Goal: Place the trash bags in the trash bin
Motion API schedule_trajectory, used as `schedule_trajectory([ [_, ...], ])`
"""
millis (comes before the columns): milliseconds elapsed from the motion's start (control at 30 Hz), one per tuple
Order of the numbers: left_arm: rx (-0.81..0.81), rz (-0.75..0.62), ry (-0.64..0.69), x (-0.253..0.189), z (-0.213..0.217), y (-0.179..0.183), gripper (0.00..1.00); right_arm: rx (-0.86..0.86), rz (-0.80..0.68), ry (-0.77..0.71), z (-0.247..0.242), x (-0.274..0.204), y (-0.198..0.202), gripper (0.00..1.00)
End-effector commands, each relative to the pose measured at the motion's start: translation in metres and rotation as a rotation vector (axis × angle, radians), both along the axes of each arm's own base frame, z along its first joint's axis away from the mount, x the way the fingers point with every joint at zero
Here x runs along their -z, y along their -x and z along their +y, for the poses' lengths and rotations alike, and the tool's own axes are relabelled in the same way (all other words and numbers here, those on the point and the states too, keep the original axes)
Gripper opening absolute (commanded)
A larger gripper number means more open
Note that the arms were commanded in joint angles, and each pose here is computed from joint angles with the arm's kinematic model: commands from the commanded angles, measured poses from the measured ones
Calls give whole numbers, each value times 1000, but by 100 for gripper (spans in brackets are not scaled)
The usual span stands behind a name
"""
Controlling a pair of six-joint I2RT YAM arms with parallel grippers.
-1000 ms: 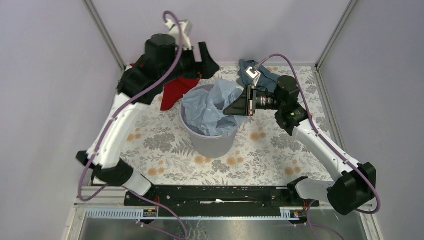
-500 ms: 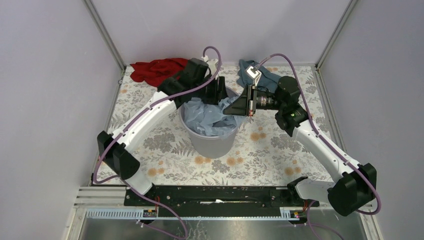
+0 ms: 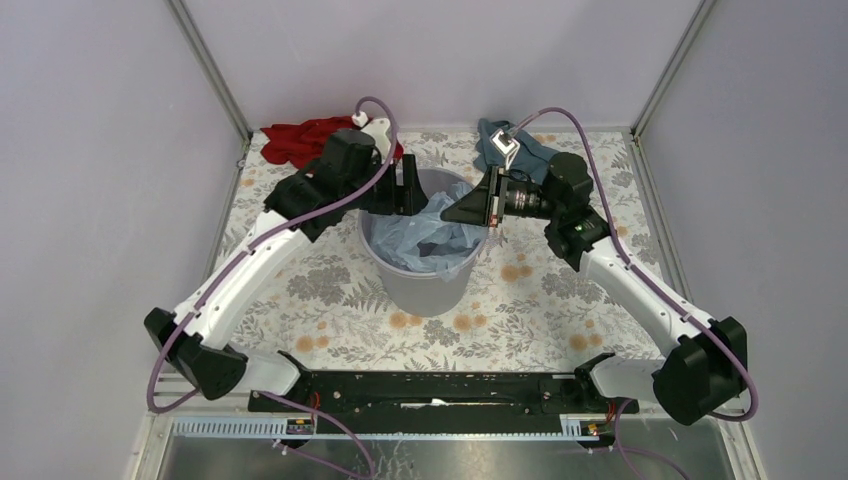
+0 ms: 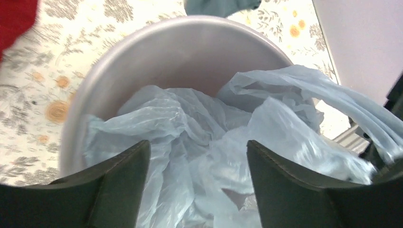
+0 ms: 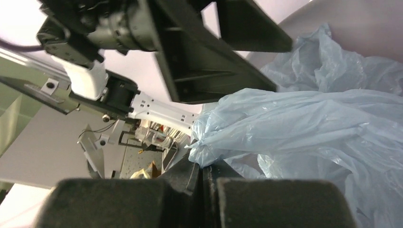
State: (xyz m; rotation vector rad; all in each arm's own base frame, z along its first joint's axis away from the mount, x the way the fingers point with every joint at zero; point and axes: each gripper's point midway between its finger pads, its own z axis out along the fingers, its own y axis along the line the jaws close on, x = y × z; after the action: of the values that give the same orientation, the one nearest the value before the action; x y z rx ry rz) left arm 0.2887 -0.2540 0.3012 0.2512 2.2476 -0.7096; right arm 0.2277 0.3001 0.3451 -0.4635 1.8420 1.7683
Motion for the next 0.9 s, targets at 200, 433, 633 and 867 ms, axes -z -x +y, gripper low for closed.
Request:
schedule_trajectory([
  [200, 62, -450, 277, -124, 43, 67, 99, 62, -36, -28, 8, -12, -22, 0],
  [433, 122, -396, 282, -100, 29, 67, 99, -45, 33, -160, 30, -25, -34, 0],
  [633, 91, -306, 139, -61, 26, 42, 99, -101, 88, -206, 39, -22, -38, 0],
  [867, 82, -265, 144, -42, 18, 35, 92, -70, 89, -154, 41, -11, -37, 0],
])
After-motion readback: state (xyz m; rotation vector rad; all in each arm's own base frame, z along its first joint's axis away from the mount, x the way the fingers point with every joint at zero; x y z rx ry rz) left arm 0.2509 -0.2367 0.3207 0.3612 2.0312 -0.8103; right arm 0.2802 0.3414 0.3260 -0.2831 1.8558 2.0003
